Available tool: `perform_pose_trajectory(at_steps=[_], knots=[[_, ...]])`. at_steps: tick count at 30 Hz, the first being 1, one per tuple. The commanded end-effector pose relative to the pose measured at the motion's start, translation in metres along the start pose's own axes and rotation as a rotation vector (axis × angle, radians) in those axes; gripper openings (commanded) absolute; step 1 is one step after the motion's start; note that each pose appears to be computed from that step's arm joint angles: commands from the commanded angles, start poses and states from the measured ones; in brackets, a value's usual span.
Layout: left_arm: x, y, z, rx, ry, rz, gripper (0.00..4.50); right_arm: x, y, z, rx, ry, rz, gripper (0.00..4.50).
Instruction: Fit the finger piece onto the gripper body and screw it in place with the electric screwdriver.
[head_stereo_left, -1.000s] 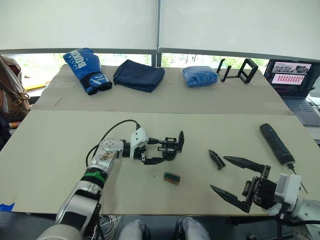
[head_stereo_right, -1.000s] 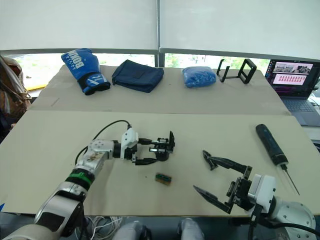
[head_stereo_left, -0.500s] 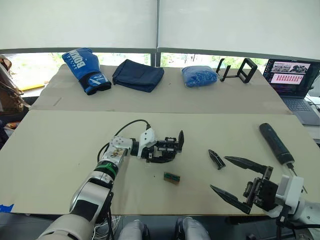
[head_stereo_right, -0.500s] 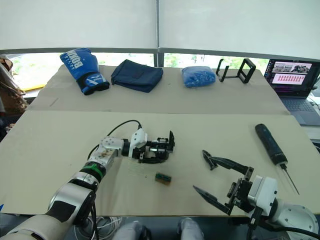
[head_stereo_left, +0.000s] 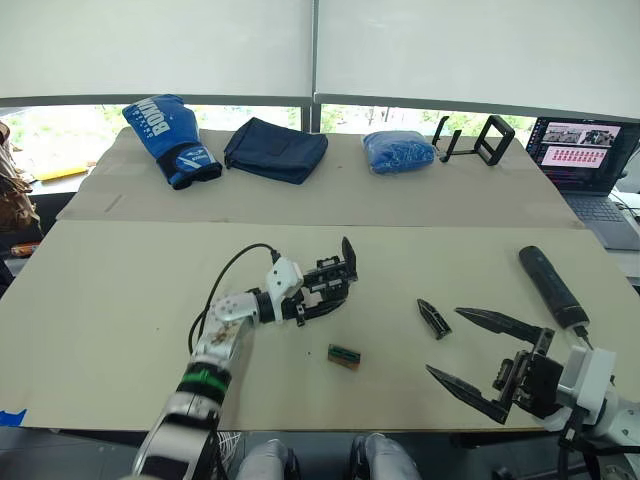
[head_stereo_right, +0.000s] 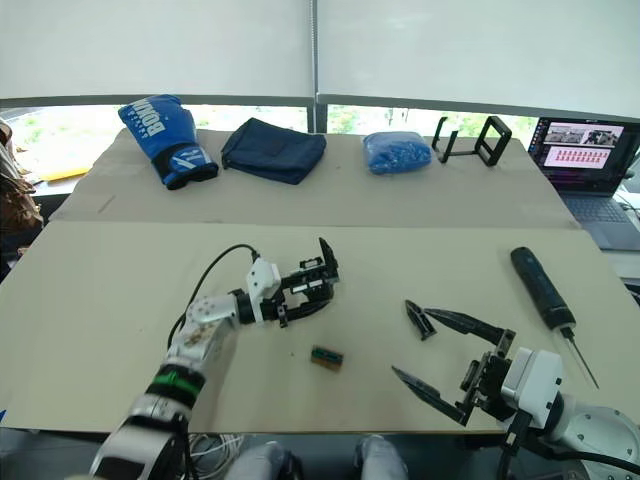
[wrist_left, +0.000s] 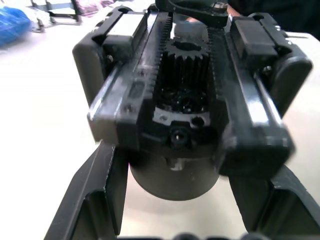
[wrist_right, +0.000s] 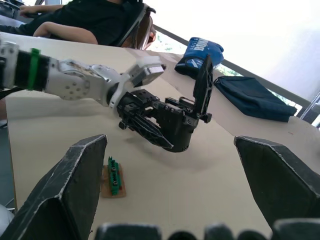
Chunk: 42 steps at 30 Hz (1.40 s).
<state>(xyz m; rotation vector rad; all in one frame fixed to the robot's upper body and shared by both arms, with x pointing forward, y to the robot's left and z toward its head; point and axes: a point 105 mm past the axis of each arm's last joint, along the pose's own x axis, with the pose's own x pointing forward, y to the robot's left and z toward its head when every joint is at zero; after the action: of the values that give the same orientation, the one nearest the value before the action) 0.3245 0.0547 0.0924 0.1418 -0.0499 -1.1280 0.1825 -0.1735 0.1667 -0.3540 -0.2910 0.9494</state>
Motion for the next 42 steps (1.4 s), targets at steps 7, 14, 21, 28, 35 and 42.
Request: perform_pose_trajectory(at_steps=[7, 14, 21, 28, 35, 42], knots=[[0.015, -0.006, 0.026, -0.011, 0.012, 0.189, 2.30, 0.002, 0.002, -0.001, -0.012, -0.050, 0.009, 4.50], [0.020, -0.010, 0.011, -0.018, 0.041, 0.208, 2.30, -0.002, 0.006, -0.005, -0.007, -0.048, 0.018, 4.50], [0.023, -0.018, 0.000, -0.039, 0.056, 0.200, 2.30, -0.006, 0.007, -0.008, -0.013, -0.042, 0.019, 4.50], [0.019, -0.022, -0.010, -0.081, 0.066, 0.194, 2.80, -0.009, 0.005, -0.011, -0.020, -0.040, 0.018, 4.50], [0.001, -0.010, -0.013, -0.033, 0.109, 0.159, 4.38, -0.010, 0.008, -0.013, -0.018, -0.040, 0.035, 4.50], [-0.025, 0.008, -0.017, -0.050, 0.147, 0.009, 4.38, -0.008, 0.010, -0.014, -0.013, -0.039, 0.044, 4.50]])
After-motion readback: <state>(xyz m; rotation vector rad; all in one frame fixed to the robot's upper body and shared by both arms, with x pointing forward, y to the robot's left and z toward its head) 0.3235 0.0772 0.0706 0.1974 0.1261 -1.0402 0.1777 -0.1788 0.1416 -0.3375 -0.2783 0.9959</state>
